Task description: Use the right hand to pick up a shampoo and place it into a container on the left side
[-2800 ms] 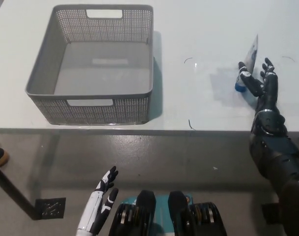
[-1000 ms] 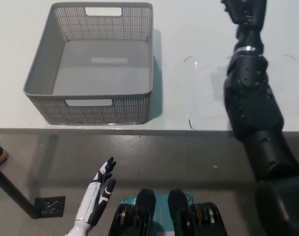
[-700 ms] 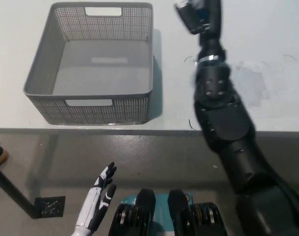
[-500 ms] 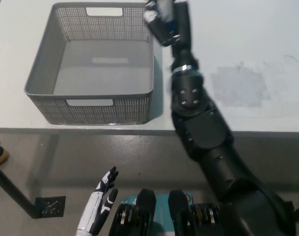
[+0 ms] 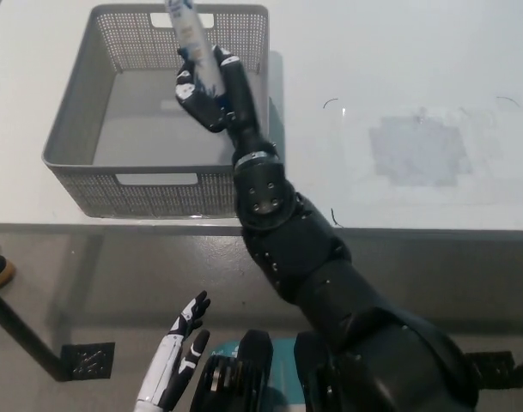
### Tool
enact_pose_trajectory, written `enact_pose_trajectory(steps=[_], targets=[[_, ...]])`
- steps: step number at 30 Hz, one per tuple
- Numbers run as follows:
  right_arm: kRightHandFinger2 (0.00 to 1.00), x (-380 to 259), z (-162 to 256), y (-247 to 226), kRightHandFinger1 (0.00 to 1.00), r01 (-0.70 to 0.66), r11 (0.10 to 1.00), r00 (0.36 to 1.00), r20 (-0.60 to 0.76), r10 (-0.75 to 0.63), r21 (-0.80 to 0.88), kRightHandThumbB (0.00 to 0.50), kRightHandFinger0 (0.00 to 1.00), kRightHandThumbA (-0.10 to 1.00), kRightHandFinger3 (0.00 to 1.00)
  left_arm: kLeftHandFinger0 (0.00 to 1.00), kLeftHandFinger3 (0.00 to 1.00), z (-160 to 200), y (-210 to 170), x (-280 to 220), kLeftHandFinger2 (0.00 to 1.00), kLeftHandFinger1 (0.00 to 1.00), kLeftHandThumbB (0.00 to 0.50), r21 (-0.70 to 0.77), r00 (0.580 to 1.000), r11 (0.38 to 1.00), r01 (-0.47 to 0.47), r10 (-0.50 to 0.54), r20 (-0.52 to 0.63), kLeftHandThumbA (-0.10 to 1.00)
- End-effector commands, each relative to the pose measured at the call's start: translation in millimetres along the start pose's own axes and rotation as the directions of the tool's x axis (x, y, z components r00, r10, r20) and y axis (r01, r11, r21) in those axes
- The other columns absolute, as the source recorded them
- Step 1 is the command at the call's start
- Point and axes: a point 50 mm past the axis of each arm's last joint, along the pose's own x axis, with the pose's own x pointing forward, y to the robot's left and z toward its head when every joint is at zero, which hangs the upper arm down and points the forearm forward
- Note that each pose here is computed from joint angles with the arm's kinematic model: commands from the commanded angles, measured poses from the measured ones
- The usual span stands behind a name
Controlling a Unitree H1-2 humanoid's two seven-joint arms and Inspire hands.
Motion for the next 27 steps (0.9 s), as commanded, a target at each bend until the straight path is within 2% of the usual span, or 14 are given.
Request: enact_pose_trajectory(steps=[1,6,9,10,12,13,14,16,18,19,21,22,23,27], targets=[[0.68,11,43,20,0.25,-0.019,1.0,0.989,0.148,0.019,-0.002,0.146,0.0,-0.1,0.64,1.0,1.0,15,5,9,1.0,1.0,0.161,0.022,0.996,1.0,0.015,-0.017,0.092,1.0],[0.71,8,35,20,0.29,-0.045,0.998,0.991,0.129,0.04,0.033,0.134,0.0,-0.1,0.66,1.0,1.0,16,6,11,1.0,1.0,0.175,0.032,0.995,0.999,0.024,-0.027,0.099,1.0],[0.74,8,31,18,0.33,-0.057,0.997,0.99,0.132,0.049,0.055,0.131,0.0,-0.1,0.72,1.0,1.0,17,6,13,1.0,1.0,0.172,0.036,0.994,0.999,0.026,-0.029,0.104,1.0],[0.8,8,29,15,0.4,-0.061,0.997,0.989,0.136,0.053,0.051,0.13,0.06,-0.09,0.79,1.0,1.0,17,6,13,1.0,1.0,0.176,0.031,0.994,0.999,0.029,-0.032,0.102,1.0],[0.8,9,28,12,0.45,-0.066,0.997,0.988,0.139,0.059,0.047,0.137,0.11,-0.05,0.78,1.0,1.0,17,7,15,0.98,1.0,0.173,0.025,0.994,0.999,0.033,-0.036,0.105,1.0],[0.72,10,27,10,0.46,-0.066,0.997,0.989,0.137,0.059,0.048,0.145,0.16,-0.01,0.67,1.0,1.0,17,7,16,0.97,1.0,0.167,0.037,0.993,0.999,0.039,-0.043,0.109,1.0],[0.67,10,26,9,0.43,-0.067,0.997,0.988,0.14,0.059,0.049,0.148,0.17,0.0,0.62,1.0,1.0,17,7,16,0.96,1.0,0.176,0.035,0.993,0.999,0.039,-0.043,0.106,1.0],[0.44,11,26,7,0.27,-0.067,0.997,0.988,0.144,0.059,0.05,0.168,0.13,0.06,0.45,1.0,1.0,18,8,16,0.94,1.0,0.186,0.023,0.994,0.999,0.037,-0.039,0.099,1.0],[0.45,11,26,5,0.31,-0.068,0.996,0.987,0.15,0.059,0.054,0.206,0.23,0.09,0.52,1.0,1.0,19,7,16,0.92,1.0,0.179,0.021,0.994,0.999,0.04,-0.042,0.098,1.0],[0.43,11,26,5,0.3,-0.069,0.996,0.987,0.151,0.059,0.06,0.21,0.24,0.09,0.53,1.0,1.0,19,7,16,0.92,1.0,0.179,0.022,0.994,0.999,0.042,-0.044,0.101,1.0],[0.57,11,27,4,0.46,-0.067,0.995,0.987,0.149,0.056,0.071,0.256,0.36,0.11,0.72,1.0,1.0,19,7,16,0.9,1.0,0.17,0.017,0.994,0.999,0.037,-0.038,0.103,1.0],[0.65,12,28,4,0.57,-0.065,0.996,0.988,0.148,0.054,0.069,0.272,0.46,0.11,0.76,1.0,1.0,18,7,16,0.89,1.0,0.171,0.019,0.994,0.999,0.037,-0.039,0.105,1.0],[0.7,12,28,3,0.62,-0.065,0.996,0.987,0.149,0.054,0.065,0.278,0.52,0.11,0.79,1.0,1.0,18,7,16,0.89,1.0,0.172,0.019,0.994,0.999,0.038,-0.04,0.105,1.0],[0.85,13,28,1,0.71,-0.072,0.995,0.986,0.156,0.06,0.068,0.298,0.59,0.16,0.97,1.0,1.0,18,8,17,0.88,1.0,0.171,0.012,0.994,0.999,0.043,-0.044,0.105,1.0]])
